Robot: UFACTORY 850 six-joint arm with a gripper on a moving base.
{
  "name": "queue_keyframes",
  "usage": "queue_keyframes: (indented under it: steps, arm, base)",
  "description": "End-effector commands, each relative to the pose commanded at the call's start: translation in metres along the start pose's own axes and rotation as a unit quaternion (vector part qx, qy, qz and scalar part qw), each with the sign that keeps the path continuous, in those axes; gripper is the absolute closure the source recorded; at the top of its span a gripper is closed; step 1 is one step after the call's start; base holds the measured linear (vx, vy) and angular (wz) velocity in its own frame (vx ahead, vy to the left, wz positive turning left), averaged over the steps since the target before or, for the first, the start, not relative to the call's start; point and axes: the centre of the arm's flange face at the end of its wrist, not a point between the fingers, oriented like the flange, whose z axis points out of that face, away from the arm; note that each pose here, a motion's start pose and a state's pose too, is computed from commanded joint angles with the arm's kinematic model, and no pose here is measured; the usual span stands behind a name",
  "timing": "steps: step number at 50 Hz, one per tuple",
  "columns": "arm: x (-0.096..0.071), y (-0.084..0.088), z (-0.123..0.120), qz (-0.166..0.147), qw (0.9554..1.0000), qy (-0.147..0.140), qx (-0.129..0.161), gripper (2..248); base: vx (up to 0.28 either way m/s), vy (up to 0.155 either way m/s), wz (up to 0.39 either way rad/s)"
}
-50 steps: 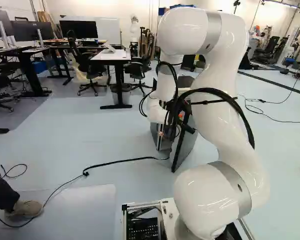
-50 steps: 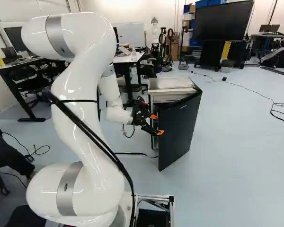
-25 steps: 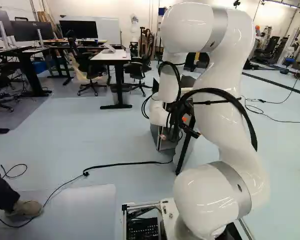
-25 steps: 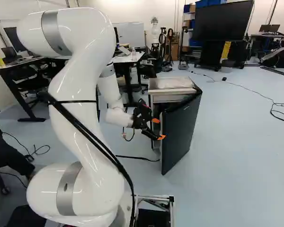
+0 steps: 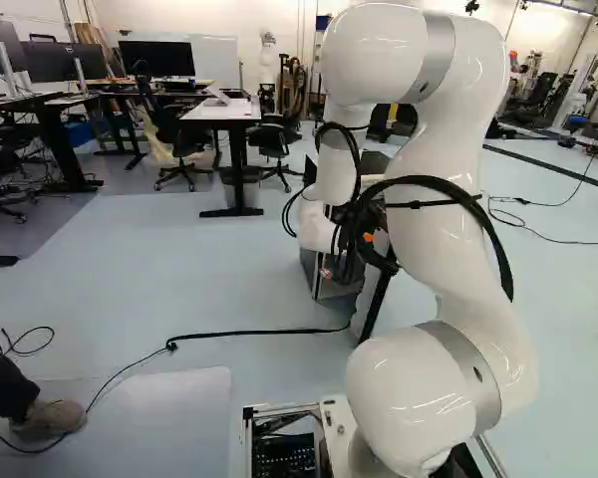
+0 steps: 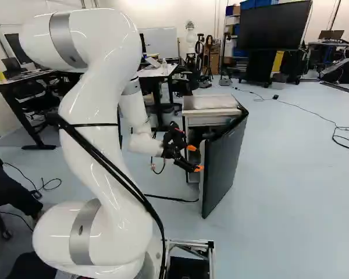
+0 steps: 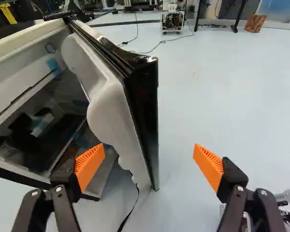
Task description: Open the fridge door
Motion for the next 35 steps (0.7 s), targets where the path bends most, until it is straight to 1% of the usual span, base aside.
queue_keyframes:
  steps: [18,35]
  arm:
    - [0.005,0.002,-0.002,-0.003,0.9994,0.035,0.002,3]
    - [0.013,0.002,-0.003,-0.002,0.997,0.077,0.002,3]
  base:
    - [0.0,0.0,0.0]
    - [0.0,0.0,0.0]
